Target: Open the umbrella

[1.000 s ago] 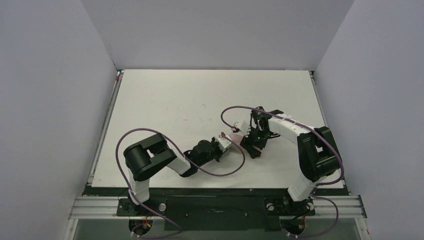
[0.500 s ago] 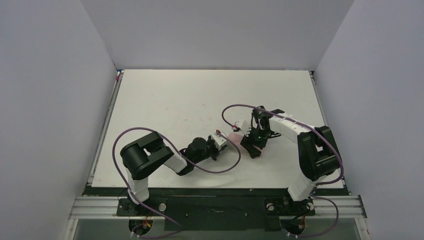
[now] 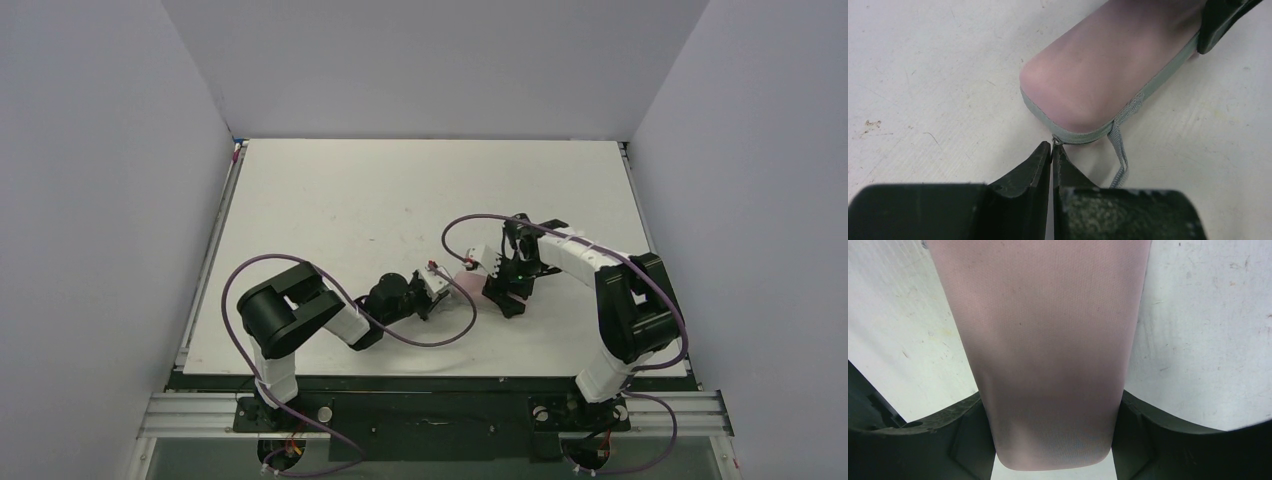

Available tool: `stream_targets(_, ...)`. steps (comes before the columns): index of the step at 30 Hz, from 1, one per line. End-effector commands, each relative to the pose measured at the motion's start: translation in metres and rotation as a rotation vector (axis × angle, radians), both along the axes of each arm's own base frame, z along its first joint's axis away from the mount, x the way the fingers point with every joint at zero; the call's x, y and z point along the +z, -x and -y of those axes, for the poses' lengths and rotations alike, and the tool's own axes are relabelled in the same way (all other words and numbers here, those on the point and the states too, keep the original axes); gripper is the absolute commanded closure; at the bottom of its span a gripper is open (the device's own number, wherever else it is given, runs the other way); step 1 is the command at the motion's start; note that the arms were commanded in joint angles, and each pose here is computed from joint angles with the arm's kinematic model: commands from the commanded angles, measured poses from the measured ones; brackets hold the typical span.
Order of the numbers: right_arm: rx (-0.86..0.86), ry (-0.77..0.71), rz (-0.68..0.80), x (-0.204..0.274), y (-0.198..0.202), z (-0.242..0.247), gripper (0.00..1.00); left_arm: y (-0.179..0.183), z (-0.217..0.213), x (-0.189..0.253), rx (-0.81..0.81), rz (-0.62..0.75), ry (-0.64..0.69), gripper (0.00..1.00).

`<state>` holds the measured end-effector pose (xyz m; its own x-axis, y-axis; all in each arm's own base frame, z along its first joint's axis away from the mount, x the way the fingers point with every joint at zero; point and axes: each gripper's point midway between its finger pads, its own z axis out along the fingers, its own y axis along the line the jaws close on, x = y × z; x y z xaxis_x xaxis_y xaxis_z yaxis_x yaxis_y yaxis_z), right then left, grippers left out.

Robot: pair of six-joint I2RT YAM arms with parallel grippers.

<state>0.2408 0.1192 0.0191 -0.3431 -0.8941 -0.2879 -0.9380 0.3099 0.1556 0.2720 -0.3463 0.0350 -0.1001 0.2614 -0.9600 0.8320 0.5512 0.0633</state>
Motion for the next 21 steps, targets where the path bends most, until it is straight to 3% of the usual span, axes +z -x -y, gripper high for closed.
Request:
stream_targets(1, 0.175, 0.117, -0.109, -0.009, 0.043, 0.028, 1.0, -0.02, -0.006, 0.033, 0.011, 0.143, 0.051, 1.0)
stream_targets(21, 0.687, 0.144, 0.105, -0.008, 0.014, 0.012, 1.0, -0.008, -0.006, 0.022, -0.085, 0.207, 0.001, 1.0)
